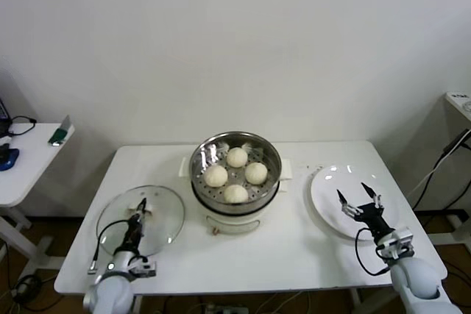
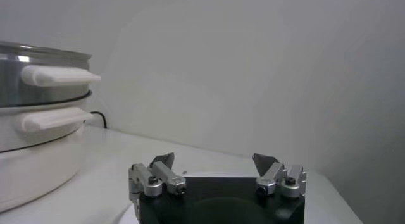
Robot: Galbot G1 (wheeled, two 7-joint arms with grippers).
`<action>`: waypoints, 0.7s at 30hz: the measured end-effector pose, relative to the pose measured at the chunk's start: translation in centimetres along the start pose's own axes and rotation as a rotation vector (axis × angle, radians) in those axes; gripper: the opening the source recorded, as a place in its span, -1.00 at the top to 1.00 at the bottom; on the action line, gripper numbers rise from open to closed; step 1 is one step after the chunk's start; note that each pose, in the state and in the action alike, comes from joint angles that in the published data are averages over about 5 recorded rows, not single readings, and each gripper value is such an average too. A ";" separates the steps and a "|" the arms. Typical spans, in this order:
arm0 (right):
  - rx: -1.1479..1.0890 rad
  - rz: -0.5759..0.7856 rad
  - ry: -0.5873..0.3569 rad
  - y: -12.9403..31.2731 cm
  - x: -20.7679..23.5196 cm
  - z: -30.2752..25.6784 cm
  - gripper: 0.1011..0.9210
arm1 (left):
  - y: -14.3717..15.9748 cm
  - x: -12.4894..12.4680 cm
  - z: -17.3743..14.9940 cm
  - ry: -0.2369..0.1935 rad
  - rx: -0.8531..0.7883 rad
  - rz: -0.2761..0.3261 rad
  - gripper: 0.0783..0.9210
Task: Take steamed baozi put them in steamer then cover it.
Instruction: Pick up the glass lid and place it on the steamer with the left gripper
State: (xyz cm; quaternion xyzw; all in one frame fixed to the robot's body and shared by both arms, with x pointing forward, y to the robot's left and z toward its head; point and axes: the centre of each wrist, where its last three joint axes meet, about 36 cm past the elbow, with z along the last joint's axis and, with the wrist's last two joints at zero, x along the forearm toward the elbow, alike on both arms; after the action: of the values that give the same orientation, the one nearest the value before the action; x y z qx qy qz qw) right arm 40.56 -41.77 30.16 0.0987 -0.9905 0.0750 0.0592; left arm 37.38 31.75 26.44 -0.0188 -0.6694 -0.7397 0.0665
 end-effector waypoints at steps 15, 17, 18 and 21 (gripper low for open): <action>0.030 -0.005 0.007 -1.0 -0.9 -0.3 -0.76 | 6.4 4.8 2.1 0.043 0.039 -0.114 0.83; 0.035 -0.006 0.007 -1.1 -1.1 -0.4 -0.76 | 7.5 5.7 2.2 0.058 0.038 -0.128 0.83; 0.038 -0.007 0.008 -1.1 -1.2 -0.4 -0.76 | 8.1 6.1 2.2 0.066 0.036 -0.136 0.83; 0.048 -0.012 0.008 -1.2 -1.7 -0.6 -0.76 | 9.8 7.1 2.1 0.093 0.024 -0.167 0.83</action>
State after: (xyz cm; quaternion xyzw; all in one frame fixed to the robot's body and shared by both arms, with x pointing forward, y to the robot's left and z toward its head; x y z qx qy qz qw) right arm 42.53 -42.54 30.65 0.1054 -0.9876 0.0987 0.0612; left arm 31.41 32.33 37.21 0.0723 -0.6736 -0.7347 0.0359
